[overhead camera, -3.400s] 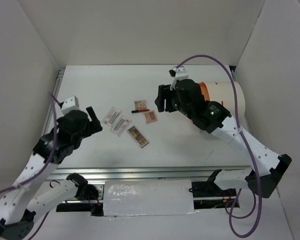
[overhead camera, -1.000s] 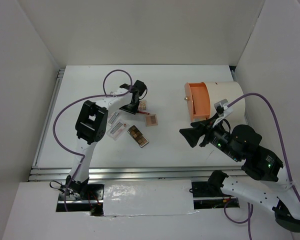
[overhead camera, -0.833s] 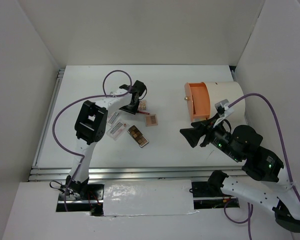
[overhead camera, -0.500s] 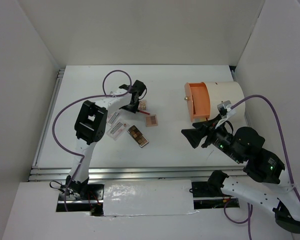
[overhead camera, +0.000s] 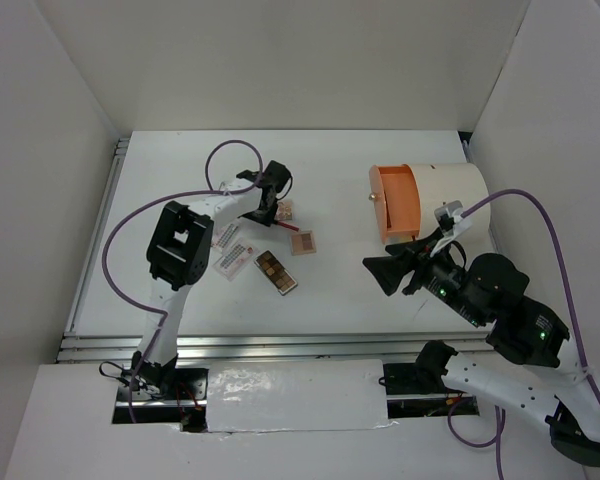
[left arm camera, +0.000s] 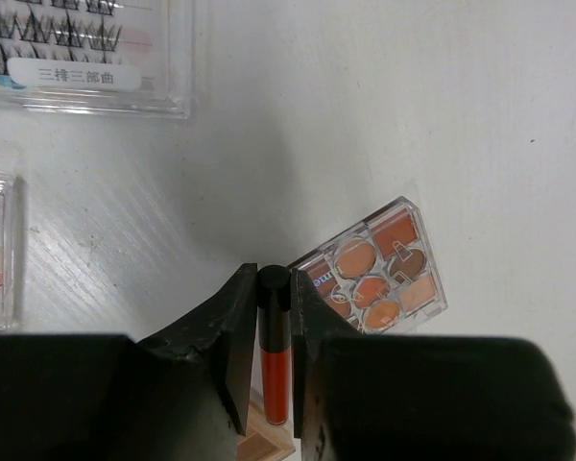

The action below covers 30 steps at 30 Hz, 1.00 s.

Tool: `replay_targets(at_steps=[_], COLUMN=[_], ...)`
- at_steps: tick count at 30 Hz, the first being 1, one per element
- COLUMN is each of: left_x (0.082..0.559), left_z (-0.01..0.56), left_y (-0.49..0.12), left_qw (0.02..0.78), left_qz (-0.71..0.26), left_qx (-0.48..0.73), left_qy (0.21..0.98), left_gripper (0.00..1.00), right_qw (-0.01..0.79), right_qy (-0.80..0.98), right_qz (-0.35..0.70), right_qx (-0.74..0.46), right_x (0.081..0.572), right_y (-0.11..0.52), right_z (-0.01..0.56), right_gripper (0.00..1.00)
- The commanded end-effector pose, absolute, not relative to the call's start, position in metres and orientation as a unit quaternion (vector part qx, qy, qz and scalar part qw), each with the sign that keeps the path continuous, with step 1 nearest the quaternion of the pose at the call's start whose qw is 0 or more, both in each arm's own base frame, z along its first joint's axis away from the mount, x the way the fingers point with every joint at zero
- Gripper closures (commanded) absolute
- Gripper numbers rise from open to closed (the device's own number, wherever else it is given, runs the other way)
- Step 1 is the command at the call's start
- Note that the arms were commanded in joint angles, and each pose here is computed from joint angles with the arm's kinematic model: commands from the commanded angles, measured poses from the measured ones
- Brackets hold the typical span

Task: Organize the makeup

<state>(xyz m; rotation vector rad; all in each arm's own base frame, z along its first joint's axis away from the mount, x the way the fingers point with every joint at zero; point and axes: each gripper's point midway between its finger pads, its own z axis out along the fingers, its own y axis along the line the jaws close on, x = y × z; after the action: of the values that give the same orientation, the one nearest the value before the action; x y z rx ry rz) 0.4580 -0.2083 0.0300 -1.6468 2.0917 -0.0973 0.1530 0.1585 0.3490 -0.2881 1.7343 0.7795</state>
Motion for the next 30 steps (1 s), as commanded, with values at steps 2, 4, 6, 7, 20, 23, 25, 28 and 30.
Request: replay_targets(at_steps=[2, 4, 6, 7, 20, 23, 25, 28, 30], left_x=[0.431, 0.433, 0.441, 0.447, 0.486, 0.479, 0.468, 0.454, 0.448], left_z=[0.027, 0.046, 0.072, 0.081, 0.282, 0.343, 0.375, 0.398, 0.415], left_y=[-0.189, -0.191, -0.196, -0.198, -0.266, -0.304, -0.337, -0.371, -0.387], left_qw=[0.226, 0.242, 0.27, 0.282, 0.453, 0.499, 0.5, 0.488, 0.489], left_qz=[0.014, -0.01, -0.047, -0.061, -0.274, -0.345, -0.398, -0.452, -0.49], left_qx=[-0.565, -0.561, -0.55, -0.543, -0.33, -0.243, -0.19, -0.144, -0.126], left_qy=[0.793, 0.792, 0.789, 0.789, 0.782, 0.757, 0.745, 0.733, 0.711], left_gripper=[0.88, 0.89, 0.9, 0.9, 0.91, 0.91, 0.92, 0.93, 0.93], right_qw=[0.583, 0.581, 0.58, 0.58, 0.607, 0.619, 0.625, 0.63, 0.632], right_qy=[0.733, 0.737, 0.741, 0.742, 0.735, 0.728, 0.724, 0.719, 0.716], right_qz=[0.329, 0.326, 0.32, 0.318, 0.3, 0.294, 0.29, 0.293, 0.295], right_qx=[-0.118, -0.115, -0.112, -0.111, -0.043, -0.015, 0.002, 0.016, 0.018], right_x=[0.16, 0.162, 0.165, 0.166, 0.169, 0.167, 0.166, 0.162, 0.159], right_y=[0.162, 0.163, 0.163, 0.163, 0.134, 0.117, 0.108, 0.098, 0.095], right_z=[0.354, 0.354, 0.351, 0.351, 0.372, 0.386, 0.394, 0.402, 0.405], right_gripper=[0.28, 0.28, 0.28, 0.28, 0.3, 0.3, 0.3, 0.3, 0.3])
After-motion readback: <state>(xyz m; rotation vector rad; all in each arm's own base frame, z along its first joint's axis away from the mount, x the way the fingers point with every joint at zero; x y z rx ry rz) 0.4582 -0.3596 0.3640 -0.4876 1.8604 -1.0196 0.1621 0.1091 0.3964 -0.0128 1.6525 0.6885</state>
